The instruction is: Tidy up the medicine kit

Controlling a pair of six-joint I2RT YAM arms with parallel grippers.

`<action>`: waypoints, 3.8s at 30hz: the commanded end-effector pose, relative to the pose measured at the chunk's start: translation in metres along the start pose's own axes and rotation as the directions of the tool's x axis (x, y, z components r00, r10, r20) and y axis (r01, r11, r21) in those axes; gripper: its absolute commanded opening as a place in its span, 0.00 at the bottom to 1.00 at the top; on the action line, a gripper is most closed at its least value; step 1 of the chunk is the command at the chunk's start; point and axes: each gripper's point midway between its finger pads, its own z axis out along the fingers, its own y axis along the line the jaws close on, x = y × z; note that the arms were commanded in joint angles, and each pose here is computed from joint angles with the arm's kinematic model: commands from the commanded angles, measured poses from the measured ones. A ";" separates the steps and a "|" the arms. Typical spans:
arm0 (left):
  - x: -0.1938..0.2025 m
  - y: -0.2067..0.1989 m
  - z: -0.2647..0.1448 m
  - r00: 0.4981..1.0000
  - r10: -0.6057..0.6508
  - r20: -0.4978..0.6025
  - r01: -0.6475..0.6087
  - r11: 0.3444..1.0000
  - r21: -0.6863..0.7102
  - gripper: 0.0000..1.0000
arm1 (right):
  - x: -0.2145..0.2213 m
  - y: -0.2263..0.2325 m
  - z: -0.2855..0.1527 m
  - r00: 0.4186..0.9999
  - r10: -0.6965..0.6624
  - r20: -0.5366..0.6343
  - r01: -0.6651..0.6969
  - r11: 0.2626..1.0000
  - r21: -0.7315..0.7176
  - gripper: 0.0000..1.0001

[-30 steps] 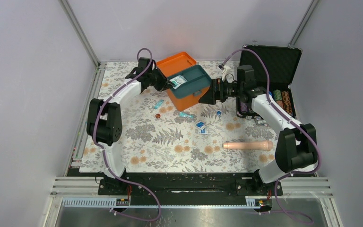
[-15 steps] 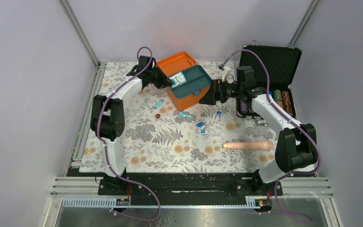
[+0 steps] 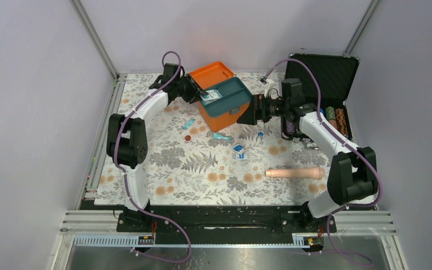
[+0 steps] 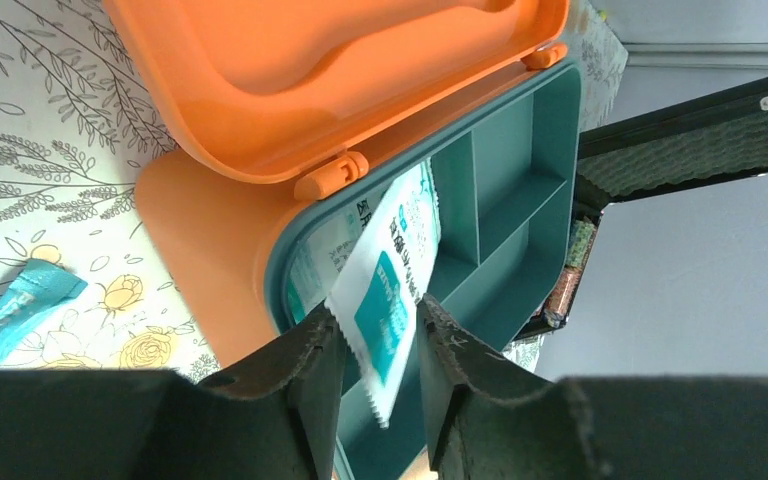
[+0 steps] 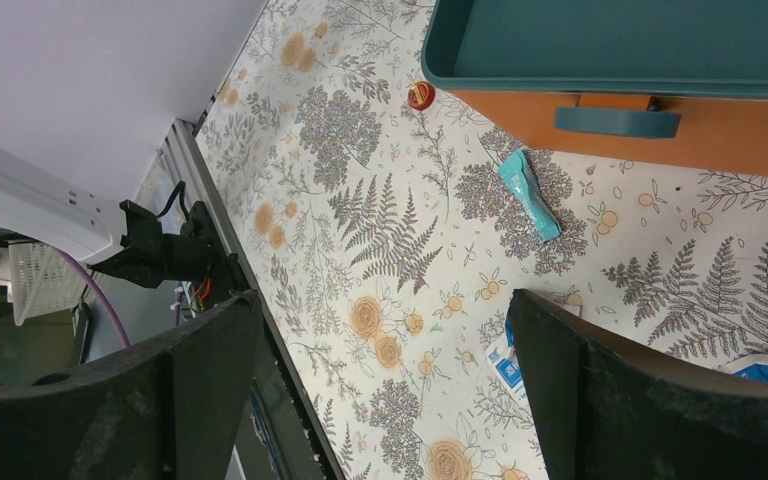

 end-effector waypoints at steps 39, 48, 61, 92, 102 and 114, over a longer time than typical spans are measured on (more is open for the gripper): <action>-0.016 -0.001 0.007 0.898 0.405 0.170 -0.346 0.891 -0.294 0.29 | -0.003 -0.003 -0.001 0.999 -0.037 0.013 0.037 0.999 0.031 0.99; -0.013 -0.047 -0.002 0.881 0.437 0.184 -0.420 0.899 -0.125 0.44 | -0.001 -0.003 -0.002 0.999 -0.042 0.011 0.041 0.998 0.037 1.00; -0.041 -0.110 -0.126 0.531 0.759 0.377 -0.824 0.566 0.022 0.76 | 0.009 -0.010 -0.011 0.996 -0.094 0.007 0.093 0.991 0.101 1.00; 0.011 0.134 -0.008 0.597 0.725 -0.342 -0.771 0.637 0.005 0.39 | 0.023 -0.015 -0.019 0.992 -0.126 -0.026 0.128 0.984 0.126 0.99; 0.020 0.149 -0.002 0.590 0.699 -0.405 -0.771 0.637 -0.024 0.38 | 0.023 -0.019 -0.015 0.993 -0.117 -0.033 0.120 0.985 0.126 0.99; 0.024 0.150 0.003 0.546 0.708 -0.448 -0.815 0.573 -0.086 0.13 | 0.022 -0.018 -0.016 0.992 -0.118 -0.031 0.121 0.984 0.127 0.99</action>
